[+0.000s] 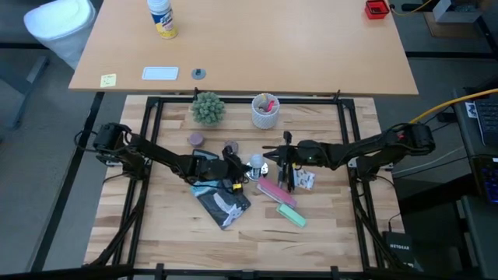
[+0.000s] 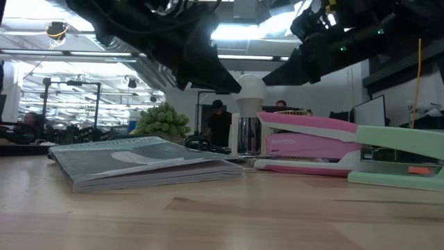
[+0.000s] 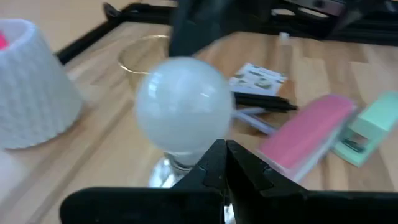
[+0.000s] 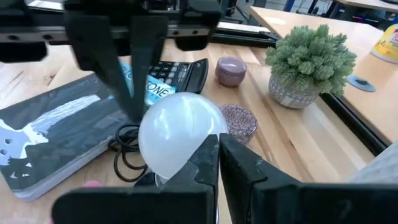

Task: Screw lightbulb
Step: Insert the white lightbulb into the silver lamp

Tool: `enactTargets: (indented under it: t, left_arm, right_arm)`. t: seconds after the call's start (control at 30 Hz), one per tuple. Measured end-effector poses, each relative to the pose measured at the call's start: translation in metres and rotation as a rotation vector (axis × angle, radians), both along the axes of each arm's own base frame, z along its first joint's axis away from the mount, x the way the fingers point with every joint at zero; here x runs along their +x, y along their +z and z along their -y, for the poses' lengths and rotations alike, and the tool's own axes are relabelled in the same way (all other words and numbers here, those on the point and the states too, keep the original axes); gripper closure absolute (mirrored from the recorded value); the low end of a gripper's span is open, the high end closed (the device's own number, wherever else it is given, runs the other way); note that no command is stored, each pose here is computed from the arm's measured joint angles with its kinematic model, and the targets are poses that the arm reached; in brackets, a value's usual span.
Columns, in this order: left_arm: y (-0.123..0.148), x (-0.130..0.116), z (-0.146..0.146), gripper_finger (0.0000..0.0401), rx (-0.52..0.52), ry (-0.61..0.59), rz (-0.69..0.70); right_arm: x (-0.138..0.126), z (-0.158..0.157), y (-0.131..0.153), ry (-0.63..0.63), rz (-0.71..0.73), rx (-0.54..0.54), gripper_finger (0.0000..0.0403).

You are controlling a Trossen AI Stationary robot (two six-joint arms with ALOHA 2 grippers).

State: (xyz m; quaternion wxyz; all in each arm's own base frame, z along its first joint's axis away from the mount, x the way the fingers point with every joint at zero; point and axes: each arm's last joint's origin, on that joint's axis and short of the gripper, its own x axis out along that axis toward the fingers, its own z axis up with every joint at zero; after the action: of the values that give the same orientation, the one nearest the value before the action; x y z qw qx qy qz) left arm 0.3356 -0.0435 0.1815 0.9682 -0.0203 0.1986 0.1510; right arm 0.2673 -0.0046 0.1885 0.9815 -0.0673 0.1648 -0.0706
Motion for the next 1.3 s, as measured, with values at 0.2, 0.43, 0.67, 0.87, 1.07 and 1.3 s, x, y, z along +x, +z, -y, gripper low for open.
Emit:
enactTargets:
  t: [0.2,0.43,0.67,0.87,1.07,1.3]
  left_arm:
    - [0.0,-0.001,-0.003,0.04,0.048,0.065,-0.006]
    - [-0.002,-0.002,-0.004,0.04,0.069,0.089,-0.023]
    - [-0.003,-0.003,-0.008,0.04,0.085,0.174,-0.033]
    - [-0.003,-0.003,-0.014,0.04,0.073,0.206,-0.027]
    - [0.004,-0.006,-0.015,0.04,0.133,0.222,-0.03]
    - [0.031,-0.015,-0.008,0.04,0.165,0.208,0.038]
  right_arm:
    - [0.0,-0.001,-0.001,0.042,-0.012,0.027,0.0384]
    - [-0.001,-0.003,-0.001,0.099,-0.014,0.095,0.0384]
    - [-0.001,-0.006,-0.004,0.17,-0.031,0.149,0.0384]
    - [0.0,-0.007,-0.001,0.194,-0.001,0.158,0.0384]
    - [0.001,-0.007,0.011,0.195,0.095,0.137,0.0384]
    - [-0.008,-0.004,0.031,0.132,0.172,0.068,0.0384]
